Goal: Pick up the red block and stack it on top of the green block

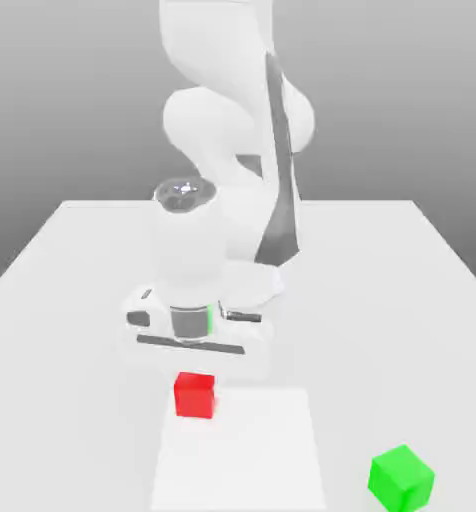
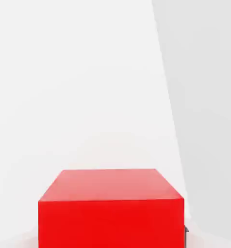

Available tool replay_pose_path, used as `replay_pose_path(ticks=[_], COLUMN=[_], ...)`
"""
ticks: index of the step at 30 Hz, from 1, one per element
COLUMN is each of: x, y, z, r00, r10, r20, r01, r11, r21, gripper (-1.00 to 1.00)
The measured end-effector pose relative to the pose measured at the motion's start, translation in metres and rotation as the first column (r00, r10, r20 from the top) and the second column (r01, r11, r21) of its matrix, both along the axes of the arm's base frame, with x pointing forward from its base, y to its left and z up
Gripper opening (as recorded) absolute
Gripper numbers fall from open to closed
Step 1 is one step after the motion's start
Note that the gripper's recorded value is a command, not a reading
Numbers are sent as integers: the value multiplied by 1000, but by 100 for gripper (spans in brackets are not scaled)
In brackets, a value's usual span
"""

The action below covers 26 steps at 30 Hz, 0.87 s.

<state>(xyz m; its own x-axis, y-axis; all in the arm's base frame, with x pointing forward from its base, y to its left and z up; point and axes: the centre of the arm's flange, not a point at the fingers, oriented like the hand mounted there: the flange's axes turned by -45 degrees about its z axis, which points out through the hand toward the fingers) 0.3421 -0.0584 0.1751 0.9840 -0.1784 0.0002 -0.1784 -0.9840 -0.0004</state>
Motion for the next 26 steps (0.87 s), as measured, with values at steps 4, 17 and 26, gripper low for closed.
replay_pose_path(ticks=[4, 17, 26], x=[5, 122, 129], y=[7, 214, 249], z=[31, 67, 12], r00=[1000, 715, 645], r10=[31, 699, 764], r20=[0, -2, -1], r01=[-31, -699, -764], r11=[1000, 715, 645], r21=[-1, -1, 0], gripper=[-100, -100, 100])
